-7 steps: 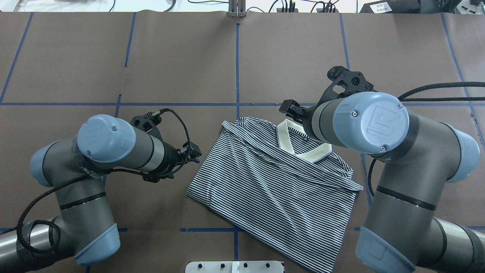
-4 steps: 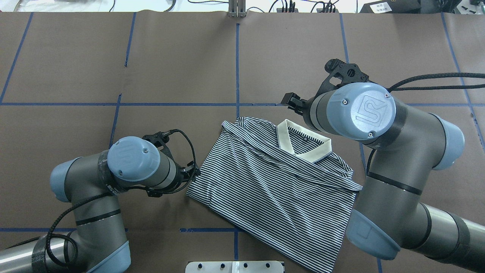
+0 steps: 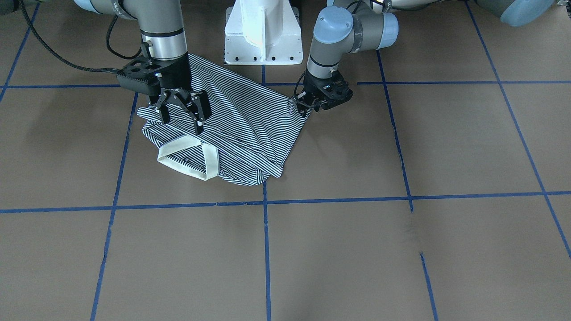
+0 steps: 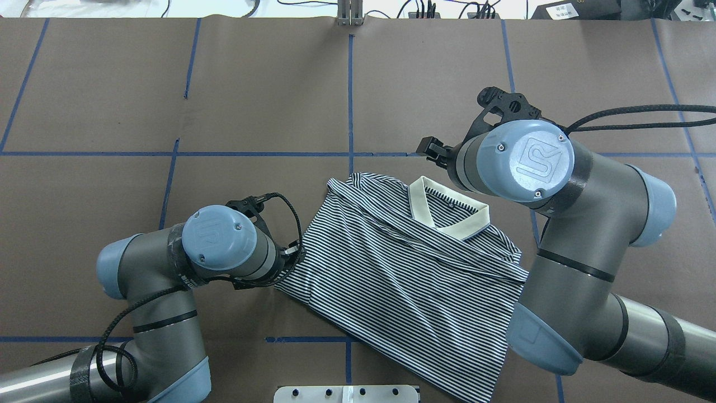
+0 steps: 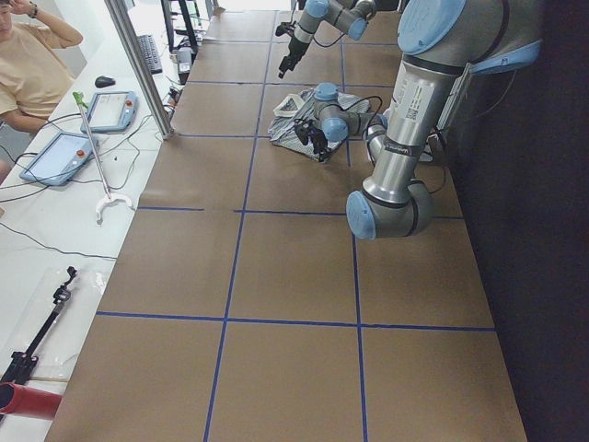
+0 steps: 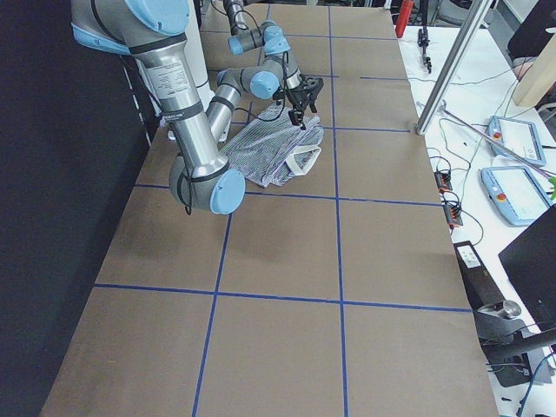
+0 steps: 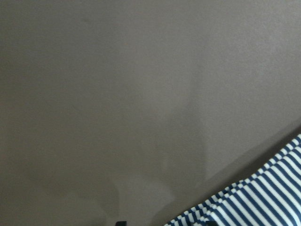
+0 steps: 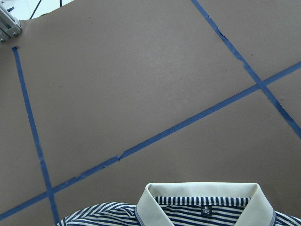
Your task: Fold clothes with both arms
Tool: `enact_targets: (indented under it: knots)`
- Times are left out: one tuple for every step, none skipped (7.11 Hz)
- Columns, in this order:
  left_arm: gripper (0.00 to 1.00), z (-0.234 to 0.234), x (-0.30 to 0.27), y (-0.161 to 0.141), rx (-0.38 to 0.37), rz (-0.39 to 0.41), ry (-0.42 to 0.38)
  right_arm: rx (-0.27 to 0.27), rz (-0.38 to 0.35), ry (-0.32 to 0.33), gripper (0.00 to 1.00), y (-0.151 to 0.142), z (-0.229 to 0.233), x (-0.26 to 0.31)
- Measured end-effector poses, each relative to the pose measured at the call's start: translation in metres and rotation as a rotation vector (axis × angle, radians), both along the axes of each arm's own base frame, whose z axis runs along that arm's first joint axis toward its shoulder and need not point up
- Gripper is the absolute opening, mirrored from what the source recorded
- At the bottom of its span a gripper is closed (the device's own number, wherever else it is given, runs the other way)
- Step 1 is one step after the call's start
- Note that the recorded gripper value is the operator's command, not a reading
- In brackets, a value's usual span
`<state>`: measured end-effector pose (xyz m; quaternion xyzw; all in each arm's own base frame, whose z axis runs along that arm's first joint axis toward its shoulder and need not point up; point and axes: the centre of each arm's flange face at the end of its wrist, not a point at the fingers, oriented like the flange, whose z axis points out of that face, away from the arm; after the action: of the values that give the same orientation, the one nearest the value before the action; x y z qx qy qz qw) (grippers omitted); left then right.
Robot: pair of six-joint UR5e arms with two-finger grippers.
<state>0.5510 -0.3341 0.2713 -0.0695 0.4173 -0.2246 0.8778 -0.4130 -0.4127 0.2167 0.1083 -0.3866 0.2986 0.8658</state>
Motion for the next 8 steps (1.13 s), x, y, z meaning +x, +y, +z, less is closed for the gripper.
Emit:
enact_targets:
  knots:
    - [0.49, 0.000, 0.003, 0.004, 0.002, 0.005, -0.002, -0.005, -0.002, 0.003, 1.00, 0.000, 0.002, -0.001]
    - [0.50, 0.002, 0.006, 0.009, 0.004, 0.011, -0.009, -0.008, -0.005, 0.005, 1.00, -0.001, 0.004, -0.001]
    - [0.50, 0.005, 0.008, 0.013, 0.007, 0.012, -0.018, -0.012, -0.006, 0.009, 1.00, -0.001, 0.006, -0.002]
    - [0.35, 0.005, 0.011, 0.017, 0.008, 0.015, -0.022, -0.016, -0.006, 0.015, 1.00, -0.002, 0.009, -0.004]
    - [0.17, 0.006, 0.015, 0.023, 0.008, 0.024, -0.026, -0.018, -0.005, 0.018, 1.00, -0.003, 0.011, -0.004]
    - [0.00, 0.008, 0.018, 0.028, 0.007, 0.031, -0.030, -0.020, -0.004, 0.020, 1.00, -0.004, 0.012, -0.004]
    - [0.00, 0.009, 0.019, 0.029, 0.008, 0.033, -0.033, -0.022, -0.004, 0.023, 1.00, -0.004, 0.013, -0.005]
    - [0.00, 0.008, 0.018, 0.027, 0.010, 0.032, -0.038, -0.024, -0.004, 0.027, 1.00, -0.005, 0.015, -0.006]
